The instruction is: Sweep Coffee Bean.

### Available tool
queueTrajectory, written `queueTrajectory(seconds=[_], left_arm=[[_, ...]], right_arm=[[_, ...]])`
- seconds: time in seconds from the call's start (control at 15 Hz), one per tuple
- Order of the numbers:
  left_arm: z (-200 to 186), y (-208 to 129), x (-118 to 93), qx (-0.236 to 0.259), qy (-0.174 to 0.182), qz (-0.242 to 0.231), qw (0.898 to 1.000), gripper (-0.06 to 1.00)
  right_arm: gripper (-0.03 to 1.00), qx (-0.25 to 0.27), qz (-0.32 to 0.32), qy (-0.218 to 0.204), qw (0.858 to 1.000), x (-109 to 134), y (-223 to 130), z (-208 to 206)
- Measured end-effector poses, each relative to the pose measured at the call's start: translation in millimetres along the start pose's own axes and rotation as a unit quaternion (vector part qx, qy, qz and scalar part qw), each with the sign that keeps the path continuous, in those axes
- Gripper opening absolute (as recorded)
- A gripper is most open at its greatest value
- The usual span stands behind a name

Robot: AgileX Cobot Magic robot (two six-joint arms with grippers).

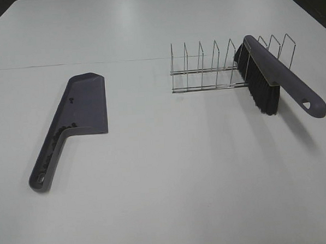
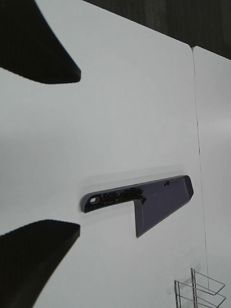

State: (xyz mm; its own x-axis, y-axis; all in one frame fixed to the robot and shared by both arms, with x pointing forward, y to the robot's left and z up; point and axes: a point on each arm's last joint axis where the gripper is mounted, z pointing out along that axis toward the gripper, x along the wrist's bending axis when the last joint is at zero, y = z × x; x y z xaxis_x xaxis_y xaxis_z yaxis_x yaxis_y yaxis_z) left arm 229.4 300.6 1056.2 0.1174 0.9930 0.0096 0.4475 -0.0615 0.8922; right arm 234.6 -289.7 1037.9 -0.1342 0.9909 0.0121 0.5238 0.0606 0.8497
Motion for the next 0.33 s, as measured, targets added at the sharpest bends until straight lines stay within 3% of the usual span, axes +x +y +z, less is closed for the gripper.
queueTrajectory(seconds=[0.33], left_arm=[[0.0,0.0,0.0,0.000,0.000,0.000,1.000,0.72]], right_arm=[[0.82,0.000,0.000,0.000,1.000,0.0,0.0,0.0]])
